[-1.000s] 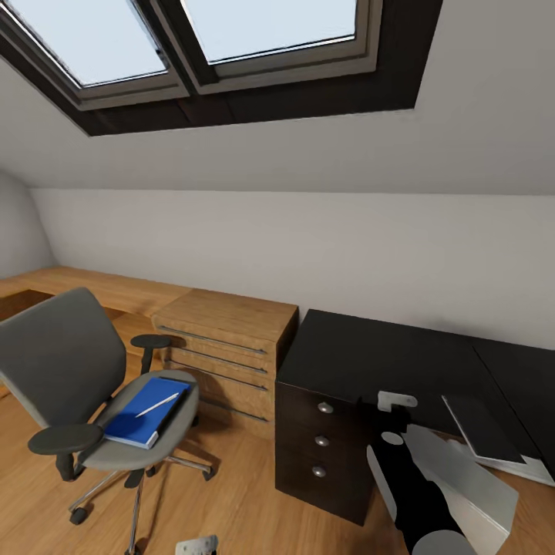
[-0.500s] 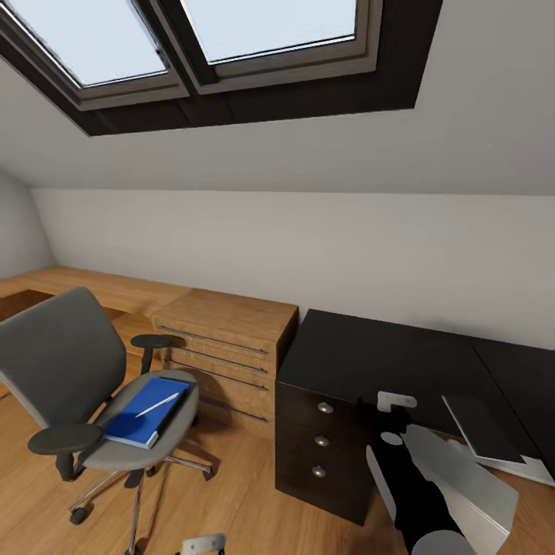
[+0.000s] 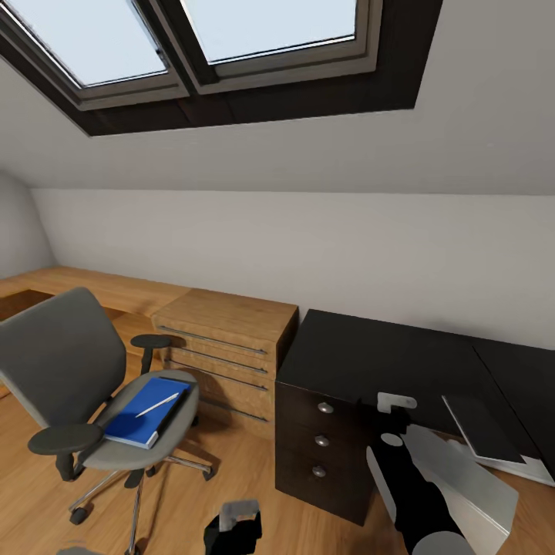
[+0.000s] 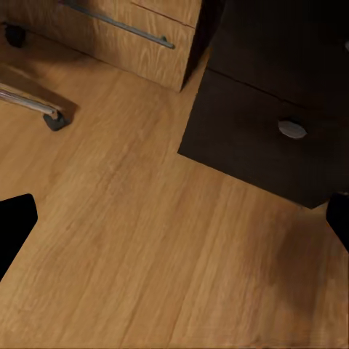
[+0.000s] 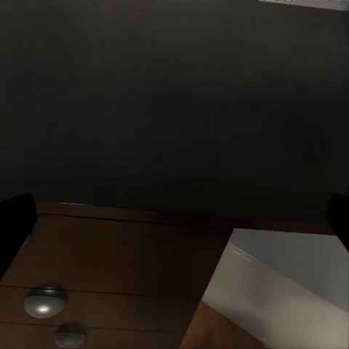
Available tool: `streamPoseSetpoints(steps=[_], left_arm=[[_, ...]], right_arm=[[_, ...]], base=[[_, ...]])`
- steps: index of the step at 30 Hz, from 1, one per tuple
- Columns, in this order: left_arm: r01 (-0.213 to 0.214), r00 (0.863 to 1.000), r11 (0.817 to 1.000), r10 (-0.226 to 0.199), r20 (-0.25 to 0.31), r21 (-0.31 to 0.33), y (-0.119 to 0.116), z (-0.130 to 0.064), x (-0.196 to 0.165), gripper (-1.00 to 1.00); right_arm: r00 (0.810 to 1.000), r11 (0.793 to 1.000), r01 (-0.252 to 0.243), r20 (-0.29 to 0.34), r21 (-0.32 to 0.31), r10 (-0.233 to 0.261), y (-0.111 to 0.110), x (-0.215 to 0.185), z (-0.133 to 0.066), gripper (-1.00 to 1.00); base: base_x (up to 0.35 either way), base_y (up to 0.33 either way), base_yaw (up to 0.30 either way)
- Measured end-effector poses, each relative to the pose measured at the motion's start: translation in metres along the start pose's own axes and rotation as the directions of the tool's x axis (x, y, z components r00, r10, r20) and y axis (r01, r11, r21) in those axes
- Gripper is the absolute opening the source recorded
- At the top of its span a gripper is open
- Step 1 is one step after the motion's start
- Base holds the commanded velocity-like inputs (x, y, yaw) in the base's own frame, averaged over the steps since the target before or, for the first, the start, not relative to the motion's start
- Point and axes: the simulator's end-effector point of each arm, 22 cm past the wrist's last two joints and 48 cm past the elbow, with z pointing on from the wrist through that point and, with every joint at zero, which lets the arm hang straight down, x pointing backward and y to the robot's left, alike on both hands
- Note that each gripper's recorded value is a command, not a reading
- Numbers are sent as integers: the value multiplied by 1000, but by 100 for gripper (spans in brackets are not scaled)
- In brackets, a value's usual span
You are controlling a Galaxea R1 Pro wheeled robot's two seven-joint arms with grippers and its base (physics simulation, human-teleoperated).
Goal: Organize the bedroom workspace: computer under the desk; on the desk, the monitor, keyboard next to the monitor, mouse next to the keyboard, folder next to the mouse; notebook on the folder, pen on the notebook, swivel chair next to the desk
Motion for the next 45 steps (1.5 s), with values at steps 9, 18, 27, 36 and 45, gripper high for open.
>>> streamPoseSetpoints(steps=[9, 18, 27, 36, 45], left_arm=[[75, 996, 987, -66, -63, 143, -52, -28, -78, 100], [-47, 999, 994, 45, 19, 94, 11, -84, -215, 100], [-66, 997, 998, 67, 34, -15, 48, -82, -182, 100], [-74, 997, 997, 75, 30, -36, 53, -82, -174, 100], [-78, 997, 996, 79, 11, -43, 57, -83, -166, 100]], right_arm=[[1000, 1000, 1, 2, 1, -1, 0, -1, 0, 100], [1000, 1000, 1, 2, -2, -1, 1, 0, 0, 100], [1000, 1000, 2, 2, -3, -2, 2, 0, -1, 100], [1000, 1000, 4, 2, -5, -4, 3, 0, 0, 100], [1000, 1000, 6, -2, -10, -6, 5, 2, -1, 100]], base=[[0, 0, 0], [0, 0, 146], [45, 138, 274], [62, 290, 277], [-8, 185, 102]])
